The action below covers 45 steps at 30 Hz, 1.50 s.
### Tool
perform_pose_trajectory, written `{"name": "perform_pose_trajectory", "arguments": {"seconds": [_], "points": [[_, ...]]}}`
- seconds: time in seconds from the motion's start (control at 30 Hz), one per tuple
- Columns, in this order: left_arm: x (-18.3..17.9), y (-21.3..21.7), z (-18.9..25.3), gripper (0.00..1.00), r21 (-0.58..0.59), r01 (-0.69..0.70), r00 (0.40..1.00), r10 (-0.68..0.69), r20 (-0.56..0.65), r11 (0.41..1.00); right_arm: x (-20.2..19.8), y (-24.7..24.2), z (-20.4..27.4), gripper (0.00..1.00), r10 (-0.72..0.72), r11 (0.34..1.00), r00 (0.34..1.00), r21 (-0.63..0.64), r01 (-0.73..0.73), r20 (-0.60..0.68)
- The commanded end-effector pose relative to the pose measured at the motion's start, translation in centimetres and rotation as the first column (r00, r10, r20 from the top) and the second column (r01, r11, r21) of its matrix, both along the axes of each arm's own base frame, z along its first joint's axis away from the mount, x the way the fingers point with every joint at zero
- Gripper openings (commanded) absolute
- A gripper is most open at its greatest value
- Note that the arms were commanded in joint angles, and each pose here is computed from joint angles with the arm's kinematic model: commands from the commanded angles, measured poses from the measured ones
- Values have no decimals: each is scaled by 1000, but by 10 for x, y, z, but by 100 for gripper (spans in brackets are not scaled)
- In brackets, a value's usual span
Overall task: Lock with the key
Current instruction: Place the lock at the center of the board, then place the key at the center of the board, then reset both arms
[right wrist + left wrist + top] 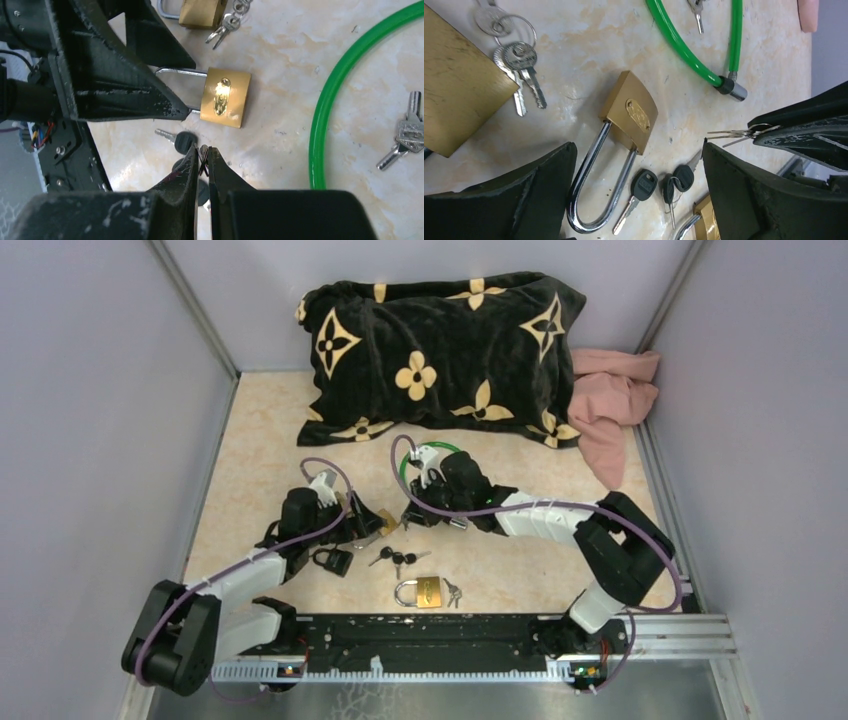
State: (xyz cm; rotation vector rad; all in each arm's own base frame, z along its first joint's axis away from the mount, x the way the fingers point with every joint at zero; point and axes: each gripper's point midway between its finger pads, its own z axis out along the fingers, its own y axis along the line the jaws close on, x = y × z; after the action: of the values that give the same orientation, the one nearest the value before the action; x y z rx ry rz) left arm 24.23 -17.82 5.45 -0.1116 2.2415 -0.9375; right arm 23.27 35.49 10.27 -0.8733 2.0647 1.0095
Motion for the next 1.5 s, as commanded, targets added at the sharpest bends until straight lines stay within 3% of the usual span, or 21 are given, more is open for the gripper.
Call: {"name": "perform_pose_trajectory", "arguments": {"seconds": [0.0,0.2,0.37,0.43,0.53,0.57,0.6,0.63,0.67,0.87,1.0,1.1,1.17,1.37,1.47], "points": [[18,12,18,99,60,-58,994,52,94,997,25,31,30,0,-46,993,999,109,43,21],[17,17,31,99,85,-69,991,59,123,994,40,37,-10,0,-97,995,994,2,97,-56],[26,26,56,99,95,-116,968,92,232,989,41,42,-23,0,-95,995,992,-34,92,-88],[28,30,66,99,99,-133,956,101,276,986,40,44,-24,10,-81,996,993,-50,77,-85],[30,37,74,99,91,-164,941,129,313,982,39,44,-25,40,-63,994,994,-97,55,-86],[30,39,76,99,88,-173,938,136,320,981,39,46,-23,52,-52,993,995,-110,43,-83],[31,42,78,99,87,-183,932,145,333,979,39,46,-20,74,-44,991,996,-127,34,-77],[32,46,80,99,87,-195,925,154,346,977,40,48,-14,90,-34,989,998,-143,25,-61],[32,50,81,99,89,-209,919,165,358,974,40,47,-10,98,-34,986,998,-167,26,-46],[39,79,102,99,109,-316,856,233,461,943,44,33,53,98,-67,985,996,-152,76,65],[44,107,116,99,120,-429,776,297,557,895,52,-16,97,98,-226,963,959,-109,246,171],[43,120,119,99,100,-481,744,345,572,871,76,-95,98,98,-475,861,860,-105,498,184],[42,123,122,99,79,-487,730,356,583,870,82,-151,94,98,-625,759,761,-92,645,177],[41,130,123,99,54,-501,706,372,602,864,62,-276,65,98,-871,382,376,-45,923,317],[40,129,122,99,42,-485,709,364,604,874,44,-310,49,98,-950,184,169,32,982,263]]}}
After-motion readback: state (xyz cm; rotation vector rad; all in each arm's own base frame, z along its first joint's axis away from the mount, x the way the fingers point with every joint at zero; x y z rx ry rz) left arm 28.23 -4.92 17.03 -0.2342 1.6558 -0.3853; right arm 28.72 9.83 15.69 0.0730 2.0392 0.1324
